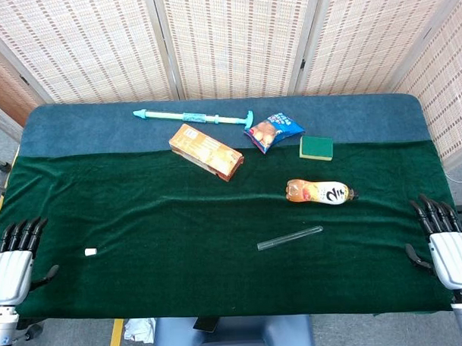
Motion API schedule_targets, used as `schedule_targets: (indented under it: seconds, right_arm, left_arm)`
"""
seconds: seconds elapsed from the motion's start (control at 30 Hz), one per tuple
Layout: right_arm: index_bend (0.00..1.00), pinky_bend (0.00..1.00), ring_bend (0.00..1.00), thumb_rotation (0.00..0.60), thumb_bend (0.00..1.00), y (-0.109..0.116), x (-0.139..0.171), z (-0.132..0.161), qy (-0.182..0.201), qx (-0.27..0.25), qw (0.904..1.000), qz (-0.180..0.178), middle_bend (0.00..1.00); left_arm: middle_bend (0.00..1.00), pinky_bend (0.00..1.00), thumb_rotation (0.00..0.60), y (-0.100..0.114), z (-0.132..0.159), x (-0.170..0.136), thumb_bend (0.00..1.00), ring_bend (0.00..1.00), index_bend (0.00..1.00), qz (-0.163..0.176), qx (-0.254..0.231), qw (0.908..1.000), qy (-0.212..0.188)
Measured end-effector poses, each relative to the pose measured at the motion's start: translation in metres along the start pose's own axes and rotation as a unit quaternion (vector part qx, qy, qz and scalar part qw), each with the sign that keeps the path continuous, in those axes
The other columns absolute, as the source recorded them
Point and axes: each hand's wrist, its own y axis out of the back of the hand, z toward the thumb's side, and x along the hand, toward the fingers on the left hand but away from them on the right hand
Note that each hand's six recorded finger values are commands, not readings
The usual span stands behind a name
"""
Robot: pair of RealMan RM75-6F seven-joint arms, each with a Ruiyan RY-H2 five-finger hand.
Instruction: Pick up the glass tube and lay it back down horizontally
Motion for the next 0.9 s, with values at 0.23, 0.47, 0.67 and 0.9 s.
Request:
schedule_targets:
  seconds: [0.23, 0.47, 0.67, 0.9]
  right_arm:
    - [0.00, 0.00, 0.02, 0.600, 0.43, 0.000, 0.000, 0.000, 0.002, -0.003, 1.0000, -0.001, 0.02]
    - [0.00, 0.00, 0.05, 0.600, 0.43, 0.002, 0.000, 0.000, 0.006, 0.000, 1.0000, -0.006, 0.02]
    - [0.00, 0.00, 0.05, 0.600, 0.43, 0.005, -0.002, 0.002, 0.013, 0.003, 0.9998, -0.012, 0.02]
    - [0.00, 0.00, 0.05, 0.600, 0.43, 0.011, -0.004, 0.007, 0.021, 0.004, 0.9996, -0.020, 0.02]
  left_arm:
    - [0.09, 0.00, 0.600, -0.001, 0.001, 0.000, 0.27, 0.06, 0.08, 0.002, 0.003, 1.0000, -0.002]
    - [0.10, 0.00, 0.600, -0.003, 0.002, 0.001, 0.27, 0.06, 0.08, 0.003, 0.000, 1.0000, -0.006]
    - [0.10, 0.00, 0.600, -0.009, 0.001, 0.010, 0.29, 0.06, 0.09, 0.000, -0.003, 0.9999, -0.015]
    - [0.10, 0.00, 0.600, -0.029, 0.003, 0.033, 0.30, 0.06, 0.09, -0.025, -0.001, 0.9992, -0.032]
